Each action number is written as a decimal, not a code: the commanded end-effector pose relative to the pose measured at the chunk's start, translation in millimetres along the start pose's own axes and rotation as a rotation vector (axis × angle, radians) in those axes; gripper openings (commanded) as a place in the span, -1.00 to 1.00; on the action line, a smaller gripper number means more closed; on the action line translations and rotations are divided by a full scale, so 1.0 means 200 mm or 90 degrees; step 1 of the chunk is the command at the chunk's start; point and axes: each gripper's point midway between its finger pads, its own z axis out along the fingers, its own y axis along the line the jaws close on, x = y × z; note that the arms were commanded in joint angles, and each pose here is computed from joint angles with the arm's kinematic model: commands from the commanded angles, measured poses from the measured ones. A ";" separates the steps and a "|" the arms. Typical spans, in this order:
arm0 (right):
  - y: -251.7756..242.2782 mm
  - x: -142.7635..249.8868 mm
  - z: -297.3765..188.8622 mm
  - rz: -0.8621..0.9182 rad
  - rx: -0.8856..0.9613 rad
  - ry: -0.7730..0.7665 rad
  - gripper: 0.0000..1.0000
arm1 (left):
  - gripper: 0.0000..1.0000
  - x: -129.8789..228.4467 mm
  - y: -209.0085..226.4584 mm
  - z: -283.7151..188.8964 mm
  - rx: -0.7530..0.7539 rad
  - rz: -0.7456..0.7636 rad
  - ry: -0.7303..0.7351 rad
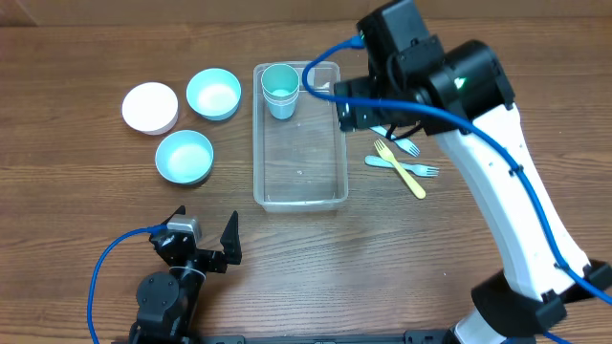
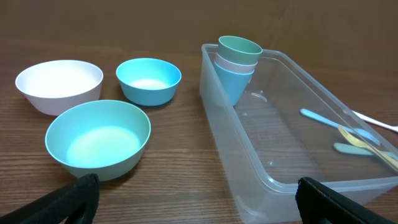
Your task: Pack container
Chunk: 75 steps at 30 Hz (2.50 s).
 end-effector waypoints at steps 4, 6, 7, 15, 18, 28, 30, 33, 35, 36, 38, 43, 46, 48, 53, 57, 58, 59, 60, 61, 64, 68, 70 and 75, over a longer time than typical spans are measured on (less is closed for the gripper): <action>-0.04 0.24 -0.31 -0.021 -0.017 -0.081 0.85 | 1.00 0.00 0.00 0.00 0.000 0.008 0.000; -0.09 0.34 -0.32 -0.010 -0.025 -0.101 0.86 | 1.00 0.00 0.00 0.00 0.000 0.008 0.000; -0.11 0.40 -0.33 0.000 -0.030 -0.113 0.90 | 1.00 0.00 0.00 0.00 0.000 0.008 0.000; -0.31 0.86 -0.44 0.063 -0.055 -0.188 1.00 | 1.00 0.00 0.00 0.00 0.000 0.008 0.000; -0.32 0.87 -0.43 0.062 -0.052 -0.178 1.00 | 1.00 0.00 0.00 0.00 0.000 0.008 0.000; -0.32 0.88 -0.43 0.062 -0.052 -0.178 1.00 | 1.00 0.00 0.00 0.00 0.000 0.007 -0.002; -0.32 0.88 -0.43 0.062 -0.052 -0.178 1.00 | 1.00 0.00 0.00 0.00 0.000 0.007 -0.001; -0.32 0.88 -0.43 0.062 -0.052 -0.178 1.00 | 1.00 0.01 -0.03 0.00 0.021 -0.011 0.005; -0.32 0.88 -0.43 0.062 -0.052 -0.178 1.00 | 1.00 0.00 -0.05 0.00 0.040 -0.022 -0.001; -0.32 0.88 -0.43 0.062 -0.052 -0.178 1.00 | 1.00 -0.02 -0.08 -0.01 0.062 -0.026 -0.005; -0.32 0.88 -0.43 0.062 -0.052 -0.178 1.00 | 1.00 -0.07 -0.10 -0.03 0.071 -0.040 -0.014; -0.32 0.88 -0.43 0.061 -0.051 -0.178 1.00 | 1.00 -0.32 0.03 -0.12 -0.072 -0.039 0.019; -0.32 0.88 -0.43 0.062 -0.052 -0.178 1.00 | 1.00 -0.49 0.12 -0.07 -0.177 -0.019 0.100; -0.32 0.88 -0.43 0.061 -0.051 -0.178 1.00 | 1.00 -0.59 0.14 -0.01 -0.205 0.012 0.143; -0.32 0.88 -0.43 0.061 -0.051 -0.177 1.00 | 1.00 -0.83 0.26 0.24 -0.154 0.066 0.210; -0.32 0.88 -0.43 0.061 -0.051 -0.177 1.00 | 1.00 -0.88 0.32 0.35 -0.140 0.050 0.196; -0.32 0.88 -0.43 0.061 -0.051 -0.178 1.00 | 1.00 -0.90 0.32 0.37 -0.140 0.052 0.186; -0.32 0.88 -0.43 0.061 -0.051 -0.177 1.00 | 1.00 -0.92 0.34 0.38 -0.153 0.070 0.177; -0.32 0.88 -0.43 0.061 -0.051 -0.177 1.00 | 1.00 -0.93 0.38 0.38 -0.179 0.081 0.177; -0.32 0.88 -0.43 0.061 -0.051 -0.177 1.00 | 1.00 -0.90 0.51 0.40 -0.243 0.080 0.192; -0.32 0.88 -0.43 0.061 -0.051 -0.177 1.00 | 1.00 -0.69 0.75 0.55 -0.256 0.027 0.261; -0.32 0.88 -0.43 0.061 -0.051 -0.177 1.00 | 1.00 -0.51 0.97 0.78 -0.268 0.024 0.316; -0.32 0.88 -0.43 0.061 -0.051 -0.177 1.00 | 1.00 -0.46 1.07 0.90 -0.276 0.013 0.332; -0.32 0.88 -0.43 0.061 -0.051 -0.177 1.00 | 1.00 -0.30 1.25 1.12 -0.261 -0.026 0.371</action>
